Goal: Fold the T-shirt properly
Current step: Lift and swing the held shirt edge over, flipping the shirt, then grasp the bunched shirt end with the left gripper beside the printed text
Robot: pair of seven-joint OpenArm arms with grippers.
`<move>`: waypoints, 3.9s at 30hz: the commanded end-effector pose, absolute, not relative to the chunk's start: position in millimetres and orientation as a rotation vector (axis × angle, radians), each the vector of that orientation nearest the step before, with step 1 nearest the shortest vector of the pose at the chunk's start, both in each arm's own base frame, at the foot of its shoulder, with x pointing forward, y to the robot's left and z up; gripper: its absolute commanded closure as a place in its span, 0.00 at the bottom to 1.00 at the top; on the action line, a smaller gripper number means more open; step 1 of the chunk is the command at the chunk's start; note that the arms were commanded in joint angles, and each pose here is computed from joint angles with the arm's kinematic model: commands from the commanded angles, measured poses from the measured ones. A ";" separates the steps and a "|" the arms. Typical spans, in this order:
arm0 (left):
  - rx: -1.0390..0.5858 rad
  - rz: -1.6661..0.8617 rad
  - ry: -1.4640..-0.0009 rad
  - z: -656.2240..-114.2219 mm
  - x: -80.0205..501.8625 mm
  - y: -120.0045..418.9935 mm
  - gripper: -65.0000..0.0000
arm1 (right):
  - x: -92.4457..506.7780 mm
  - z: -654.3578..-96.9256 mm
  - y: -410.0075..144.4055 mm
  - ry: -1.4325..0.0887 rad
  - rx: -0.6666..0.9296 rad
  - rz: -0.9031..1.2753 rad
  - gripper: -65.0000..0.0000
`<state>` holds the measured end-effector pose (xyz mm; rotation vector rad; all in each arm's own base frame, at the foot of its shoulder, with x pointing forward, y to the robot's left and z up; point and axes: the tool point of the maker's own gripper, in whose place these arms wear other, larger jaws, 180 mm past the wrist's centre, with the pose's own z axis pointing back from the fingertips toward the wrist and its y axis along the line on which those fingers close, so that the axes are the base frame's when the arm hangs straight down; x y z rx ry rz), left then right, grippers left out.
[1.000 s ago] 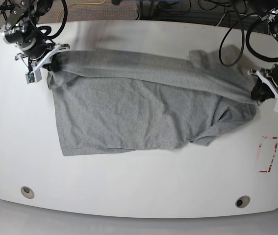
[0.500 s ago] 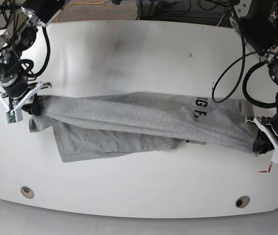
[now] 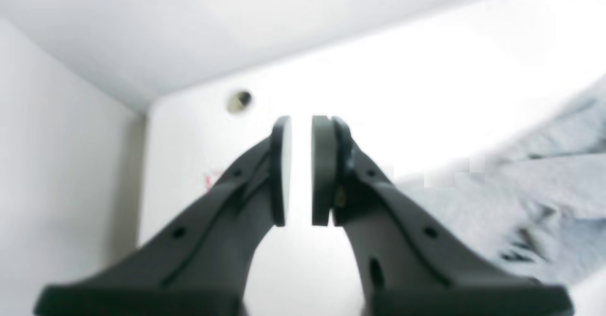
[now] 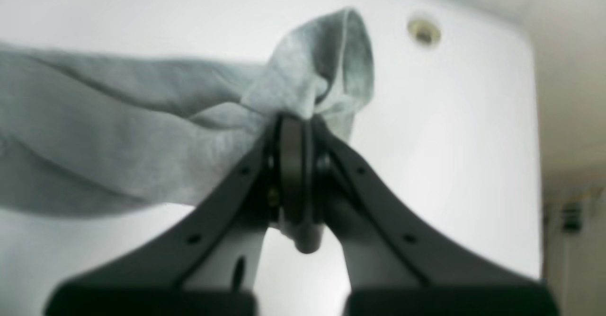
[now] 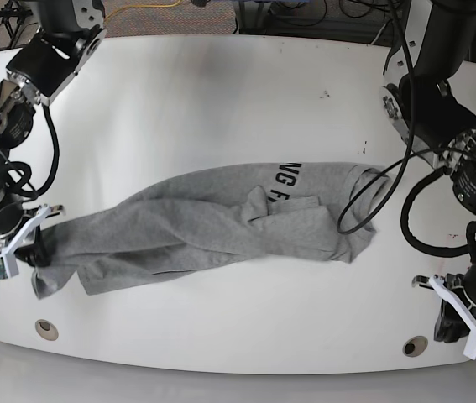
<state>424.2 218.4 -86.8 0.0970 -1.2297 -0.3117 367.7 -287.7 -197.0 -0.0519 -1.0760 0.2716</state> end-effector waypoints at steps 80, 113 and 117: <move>-0.782 0.068 -0.570 -368.4 416.9 36.2 0.32 | 367.8 -211.5 -267.7 -1.054 -0.008 0.327 0.97; -0.783 0.099 -0.686 -354.6 435.7 40.4 0.97 | 367.4 -211.0 -269.5 -1.057 -0.009 0.320 0.97; -0.792 0.158 -0.718 -346.7 444.8 54.7 0.97 | 366.7 -212.2 -269.5 -1.053 -0.008 0.319 0.97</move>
